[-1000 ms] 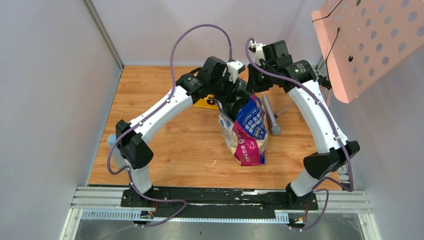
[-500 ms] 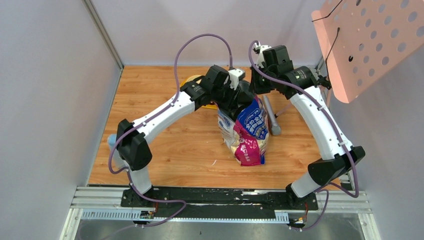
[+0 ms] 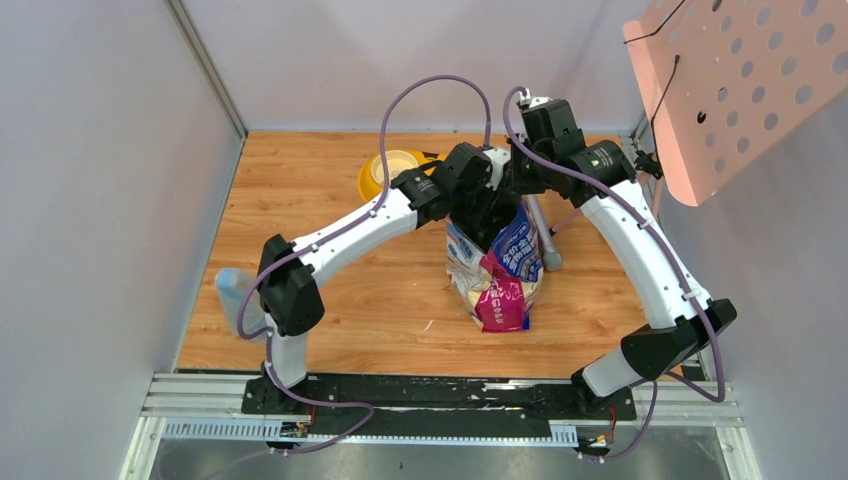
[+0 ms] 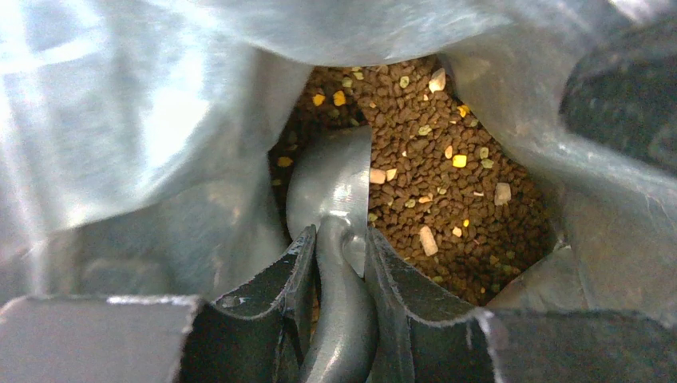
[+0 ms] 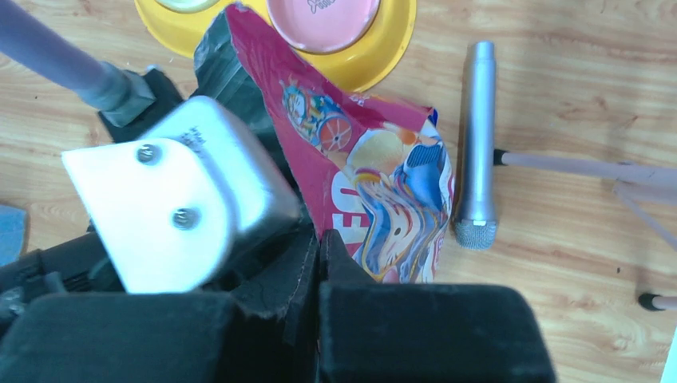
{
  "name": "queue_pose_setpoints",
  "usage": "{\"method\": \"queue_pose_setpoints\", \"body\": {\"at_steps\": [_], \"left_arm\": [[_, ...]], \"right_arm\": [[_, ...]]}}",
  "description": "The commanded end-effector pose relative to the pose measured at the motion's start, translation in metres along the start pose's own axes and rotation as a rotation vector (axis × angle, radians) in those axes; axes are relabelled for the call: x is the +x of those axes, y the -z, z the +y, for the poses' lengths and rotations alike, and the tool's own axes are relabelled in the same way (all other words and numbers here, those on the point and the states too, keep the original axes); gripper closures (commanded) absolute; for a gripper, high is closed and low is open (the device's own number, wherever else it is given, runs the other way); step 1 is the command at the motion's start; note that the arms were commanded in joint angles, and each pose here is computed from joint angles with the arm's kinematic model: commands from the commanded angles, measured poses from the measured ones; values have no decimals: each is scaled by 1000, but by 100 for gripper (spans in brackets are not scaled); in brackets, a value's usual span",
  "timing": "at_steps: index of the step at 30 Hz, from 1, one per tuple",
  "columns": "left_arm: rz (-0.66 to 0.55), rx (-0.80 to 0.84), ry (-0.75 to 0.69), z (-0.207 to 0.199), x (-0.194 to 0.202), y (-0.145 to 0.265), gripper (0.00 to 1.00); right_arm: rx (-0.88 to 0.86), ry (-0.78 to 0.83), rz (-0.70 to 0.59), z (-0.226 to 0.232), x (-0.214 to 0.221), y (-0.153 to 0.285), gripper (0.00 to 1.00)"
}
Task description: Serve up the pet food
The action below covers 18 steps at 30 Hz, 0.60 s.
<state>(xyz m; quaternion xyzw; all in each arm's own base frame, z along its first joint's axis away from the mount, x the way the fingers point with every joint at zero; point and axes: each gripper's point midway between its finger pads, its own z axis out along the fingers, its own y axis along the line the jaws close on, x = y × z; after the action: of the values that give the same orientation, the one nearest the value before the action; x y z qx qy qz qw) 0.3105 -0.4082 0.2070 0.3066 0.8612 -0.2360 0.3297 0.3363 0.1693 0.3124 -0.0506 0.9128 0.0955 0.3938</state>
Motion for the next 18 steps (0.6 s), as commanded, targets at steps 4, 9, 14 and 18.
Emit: {"method": "queue_pose_setpoints", "body": {"at_steps": [4, 9, 14, 18], "left_arm": [[322, 127, -54, -15, 77, -21, 100], [342, 372, 12, -24, 62, -1, 100], [332, 535, 42, -34, 50, 27, 100], [332, 566, 29, -40, 46, 39, 100]], "right_arm": [[-109, -73, -185, 19, -45, 41, 100], [-75, -53, -185, 5, -35, 37, 100], [-68, -14, -176, -1, -25, 37, 100], [-94, 20, -166, 1, -19, 36, 100]]}}
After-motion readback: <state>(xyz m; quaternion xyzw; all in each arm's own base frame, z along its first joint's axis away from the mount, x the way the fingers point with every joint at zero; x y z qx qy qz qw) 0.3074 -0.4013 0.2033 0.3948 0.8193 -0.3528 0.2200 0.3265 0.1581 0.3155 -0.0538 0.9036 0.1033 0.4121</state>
